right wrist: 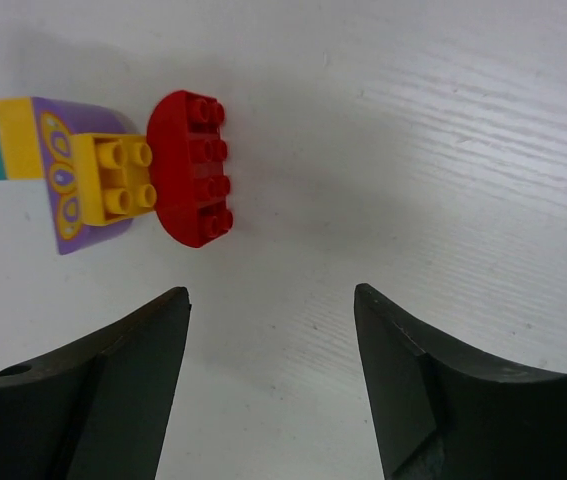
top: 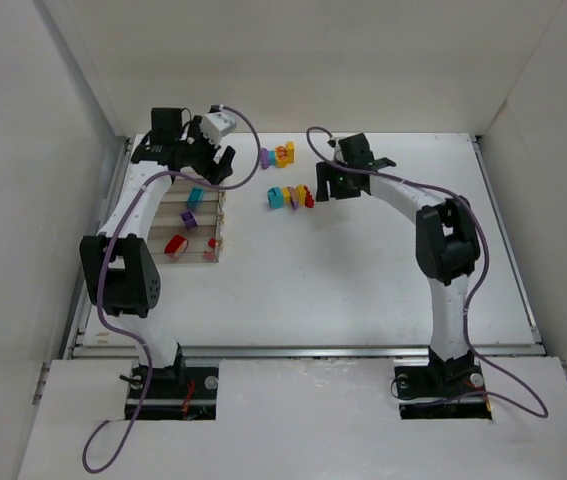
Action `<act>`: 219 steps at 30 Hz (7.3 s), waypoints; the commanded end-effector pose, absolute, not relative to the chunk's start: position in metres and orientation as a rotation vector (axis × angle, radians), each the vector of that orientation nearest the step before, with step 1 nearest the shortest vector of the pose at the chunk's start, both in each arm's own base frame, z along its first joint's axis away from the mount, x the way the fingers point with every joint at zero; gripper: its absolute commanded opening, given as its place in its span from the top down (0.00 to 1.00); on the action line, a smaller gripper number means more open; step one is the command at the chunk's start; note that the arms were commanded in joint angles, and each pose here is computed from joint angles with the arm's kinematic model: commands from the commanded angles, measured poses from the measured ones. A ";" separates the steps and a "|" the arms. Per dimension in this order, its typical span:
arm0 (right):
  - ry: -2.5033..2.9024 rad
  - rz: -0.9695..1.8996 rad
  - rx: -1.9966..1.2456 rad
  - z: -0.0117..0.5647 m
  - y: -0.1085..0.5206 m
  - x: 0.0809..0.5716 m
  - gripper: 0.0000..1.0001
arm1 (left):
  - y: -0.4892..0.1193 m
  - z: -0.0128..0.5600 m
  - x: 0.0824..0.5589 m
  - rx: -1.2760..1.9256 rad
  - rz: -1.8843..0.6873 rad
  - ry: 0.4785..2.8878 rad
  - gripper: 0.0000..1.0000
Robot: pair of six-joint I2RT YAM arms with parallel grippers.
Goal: Sort the legos into containers by color
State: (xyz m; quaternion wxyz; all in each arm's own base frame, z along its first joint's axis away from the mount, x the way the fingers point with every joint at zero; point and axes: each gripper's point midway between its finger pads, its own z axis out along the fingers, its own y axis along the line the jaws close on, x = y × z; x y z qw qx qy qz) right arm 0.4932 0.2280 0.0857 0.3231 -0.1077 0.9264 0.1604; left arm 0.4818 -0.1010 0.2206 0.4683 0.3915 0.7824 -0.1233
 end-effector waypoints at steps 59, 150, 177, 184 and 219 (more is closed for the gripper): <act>2.263 0.352 -0.500 0.071 0.286 0.522 0.88 | -0.125 0.218 0.469 1.006 -0.362 1.932 0.24; 2.211 0.700 -0.273 0.144 0.315 0.499 1.00 | -0.162 0.162 0.439 1.579 -0.212 1.742 0.00; 2.187 0.857 -0.283 0.175 0.325 0.465 1.00 | -0.242 0.131 0.433 1.381 -0.543 1.899 0.35; 2.202 0.861 -0.270 0.170 0.325 0.463 1.00 | -0.239 0.117 0.424 1.396 -0.569 1.956 0.88; 2.400 0.494 -0.056 0.104 0.256 0.479 0.81 | -0.202 0.143 0.391 1.498 -0.576 1.949 1.00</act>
